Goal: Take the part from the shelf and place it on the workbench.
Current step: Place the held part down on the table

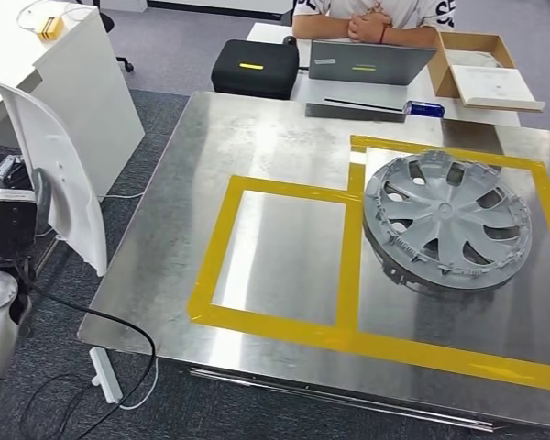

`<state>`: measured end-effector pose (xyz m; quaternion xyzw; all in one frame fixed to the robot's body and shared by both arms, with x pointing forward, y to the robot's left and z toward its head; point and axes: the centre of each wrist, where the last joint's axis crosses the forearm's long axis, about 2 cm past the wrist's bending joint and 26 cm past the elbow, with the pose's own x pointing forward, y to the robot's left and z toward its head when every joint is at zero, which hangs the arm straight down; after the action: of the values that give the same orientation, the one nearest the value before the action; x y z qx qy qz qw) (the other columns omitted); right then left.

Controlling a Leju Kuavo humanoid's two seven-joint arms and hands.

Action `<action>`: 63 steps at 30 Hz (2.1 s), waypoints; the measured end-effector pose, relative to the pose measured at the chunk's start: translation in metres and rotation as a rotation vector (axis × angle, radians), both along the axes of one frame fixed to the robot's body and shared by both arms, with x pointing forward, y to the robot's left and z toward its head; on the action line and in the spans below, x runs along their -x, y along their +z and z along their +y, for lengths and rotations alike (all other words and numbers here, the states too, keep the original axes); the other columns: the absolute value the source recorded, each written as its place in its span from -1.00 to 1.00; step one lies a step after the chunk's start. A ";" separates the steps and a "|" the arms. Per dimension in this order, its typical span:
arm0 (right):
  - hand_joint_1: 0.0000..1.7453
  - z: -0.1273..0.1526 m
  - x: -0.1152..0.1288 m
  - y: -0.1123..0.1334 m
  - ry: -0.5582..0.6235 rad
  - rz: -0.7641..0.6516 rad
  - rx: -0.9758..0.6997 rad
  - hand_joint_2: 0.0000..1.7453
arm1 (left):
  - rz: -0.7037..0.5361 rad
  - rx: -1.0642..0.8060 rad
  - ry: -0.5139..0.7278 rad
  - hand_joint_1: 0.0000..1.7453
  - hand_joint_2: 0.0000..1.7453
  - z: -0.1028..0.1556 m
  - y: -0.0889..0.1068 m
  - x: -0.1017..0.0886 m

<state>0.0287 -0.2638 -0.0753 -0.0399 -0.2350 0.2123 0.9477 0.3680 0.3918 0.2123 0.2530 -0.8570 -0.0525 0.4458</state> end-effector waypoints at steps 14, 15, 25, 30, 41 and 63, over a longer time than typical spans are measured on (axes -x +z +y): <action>-1.00 -0.004 -0.004 -0.002 0.017 -0.010 0.024 -1.00 | -0.028 0.101 -0.064 0.88 1.00 -0.038 0.001 -0.017; -1.00 -0.003 -0.005 -0.002 0.018 -0.011 0.024 -1.00 | -0.031 0.105 -0.069 0.88 1.00 -0.041 0.002 -0.018; -1.00 -0.002 -0.004 -0.003 0.026 -0.010 0.027 -1.00 | -0.037 0.120 -0.099 0.88 1.00 -0.056 0.008 -0.025; -1.00 -0.003 -0.003 -0.003 0.021 -0.012 0.032 -1.00 | -0.030 0.108 -0.107 0.88 1.00 -0.063 0.012 -0.030; -1.00 -0.003 -0.002 -0.003 0.017 -0.012 0.035 -1.00 | -0.003 0.096 -0.120 0.88 1.00 -0.069 0.010 -0.035; -1.00 -0.002 0.003 -0.005 -0.039 -0.012 0.023 -1.00 | 0.042 0.108 -0.275 0.88 1.00 -0.127 0.018 -0.048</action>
<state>0.0257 -0.2662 -0.0799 -0.0564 -0.2374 0.1963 0.9497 0.4162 0.2652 0.2298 0.1079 -0.8756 -0.0721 0.4653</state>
